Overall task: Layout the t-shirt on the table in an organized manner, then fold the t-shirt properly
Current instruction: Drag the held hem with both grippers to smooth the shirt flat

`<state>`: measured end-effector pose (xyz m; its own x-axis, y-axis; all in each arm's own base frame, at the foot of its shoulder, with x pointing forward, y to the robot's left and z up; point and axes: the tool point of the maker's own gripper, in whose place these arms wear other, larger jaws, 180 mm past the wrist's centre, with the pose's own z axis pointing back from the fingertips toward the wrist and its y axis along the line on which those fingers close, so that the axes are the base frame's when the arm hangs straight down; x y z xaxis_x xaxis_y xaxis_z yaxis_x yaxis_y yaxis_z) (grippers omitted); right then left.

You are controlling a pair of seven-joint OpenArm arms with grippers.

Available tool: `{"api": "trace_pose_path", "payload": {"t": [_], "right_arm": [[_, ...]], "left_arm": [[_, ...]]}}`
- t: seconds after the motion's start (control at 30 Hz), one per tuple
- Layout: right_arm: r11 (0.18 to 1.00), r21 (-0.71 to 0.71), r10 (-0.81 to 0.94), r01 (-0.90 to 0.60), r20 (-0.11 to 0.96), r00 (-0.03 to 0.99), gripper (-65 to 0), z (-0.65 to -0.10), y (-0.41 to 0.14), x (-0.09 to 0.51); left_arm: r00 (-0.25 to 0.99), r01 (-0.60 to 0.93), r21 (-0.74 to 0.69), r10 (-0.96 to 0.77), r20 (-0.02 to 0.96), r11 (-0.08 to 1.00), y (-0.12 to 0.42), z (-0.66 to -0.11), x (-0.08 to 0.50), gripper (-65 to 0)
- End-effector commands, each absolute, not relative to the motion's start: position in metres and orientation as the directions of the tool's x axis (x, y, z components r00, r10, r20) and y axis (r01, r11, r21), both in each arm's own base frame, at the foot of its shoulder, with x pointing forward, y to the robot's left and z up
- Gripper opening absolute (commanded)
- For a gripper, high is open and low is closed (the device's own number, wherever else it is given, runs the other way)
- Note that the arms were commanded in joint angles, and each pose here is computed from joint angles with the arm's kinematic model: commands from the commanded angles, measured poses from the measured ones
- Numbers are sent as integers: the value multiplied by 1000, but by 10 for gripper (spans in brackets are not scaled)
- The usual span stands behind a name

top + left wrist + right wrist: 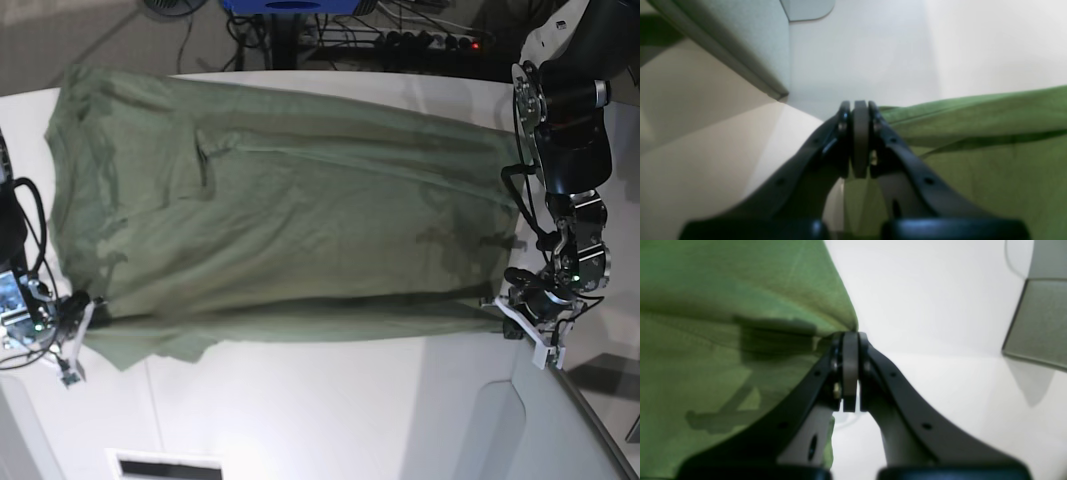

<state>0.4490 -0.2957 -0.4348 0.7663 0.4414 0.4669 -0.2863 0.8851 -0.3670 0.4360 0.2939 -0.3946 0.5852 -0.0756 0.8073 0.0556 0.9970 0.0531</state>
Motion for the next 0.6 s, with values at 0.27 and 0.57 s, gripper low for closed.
{"api": "trace_pose_path", "payload": {"t": [0.27, 0.57], "right_arm": [[887, -367, 442, -279, 504, 742, -650, -427, -286, 460], [901, -340, 413, -271, 476, 776, -650, -440, -285, 447]], "left_arm": [[525, 46, 65, -79, 847, 997, 300, -371, 450, -650], [520, 36, 56, -66, 852, 998, 304, -369, 450, -650]]}}
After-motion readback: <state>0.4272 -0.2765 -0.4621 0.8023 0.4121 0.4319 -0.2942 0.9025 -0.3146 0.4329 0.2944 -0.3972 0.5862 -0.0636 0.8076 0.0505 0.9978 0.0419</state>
